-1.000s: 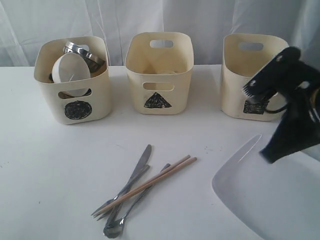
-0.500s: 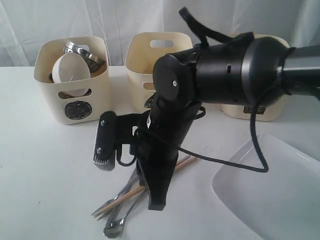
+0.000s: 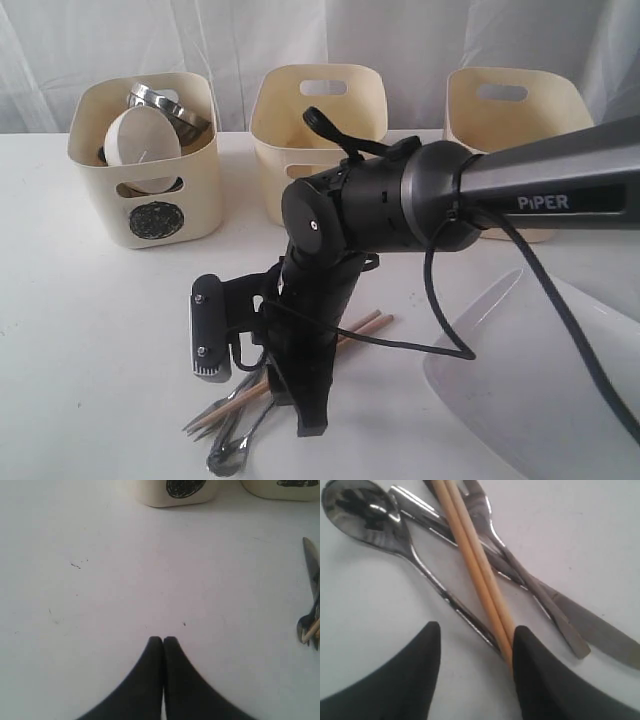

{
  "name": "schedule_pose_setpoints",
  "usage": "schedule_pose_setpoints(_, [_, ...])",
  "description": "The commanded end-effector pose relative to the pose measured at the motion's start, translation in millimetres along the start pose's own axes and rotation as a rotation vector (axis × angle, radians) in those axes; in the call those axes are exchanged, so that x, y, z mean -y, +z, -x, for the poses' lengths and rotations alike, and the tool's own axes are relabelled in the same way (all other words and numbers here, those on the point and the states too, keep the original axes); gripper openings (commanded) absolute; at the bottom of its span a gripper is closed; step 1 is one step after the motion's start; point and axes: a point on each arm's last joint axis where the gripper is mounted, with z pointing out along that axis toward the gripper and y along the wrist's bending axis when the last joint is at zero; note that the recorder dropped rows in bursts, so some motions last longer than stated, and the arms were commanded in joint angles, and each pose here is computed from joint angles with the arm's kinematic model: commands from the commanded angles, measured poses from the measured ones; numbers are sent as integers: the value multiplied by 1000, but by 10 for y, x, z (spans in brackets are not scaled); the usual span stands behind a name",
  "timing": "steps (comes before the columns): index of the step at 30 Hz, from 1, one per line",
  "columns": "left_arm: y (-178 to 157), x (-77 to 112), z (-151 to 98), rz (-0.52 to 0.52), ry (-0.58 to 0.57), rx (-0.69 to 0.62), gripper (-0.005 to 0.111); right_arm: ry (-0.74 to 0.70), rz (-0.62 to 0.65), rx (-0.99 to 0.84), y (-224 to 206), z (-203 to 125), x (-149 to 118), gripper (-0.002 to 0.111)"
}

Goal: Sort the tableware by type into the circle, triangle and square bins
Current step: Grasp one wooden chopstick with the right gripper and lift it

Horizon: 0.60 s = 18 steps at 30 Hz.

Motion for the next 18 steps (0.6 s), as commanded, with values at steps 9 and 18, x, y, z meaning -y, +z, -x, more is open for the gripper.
schedule_pose_setpoints(9, [6,9,-43,-11,-10,-29,0,-32,-44,-5,177,-5,67,44])
schedule_pose_setpoints(18, [6,9,-43,-11,-10,-29,0,-30,-43,-7,246,-12,74,26])
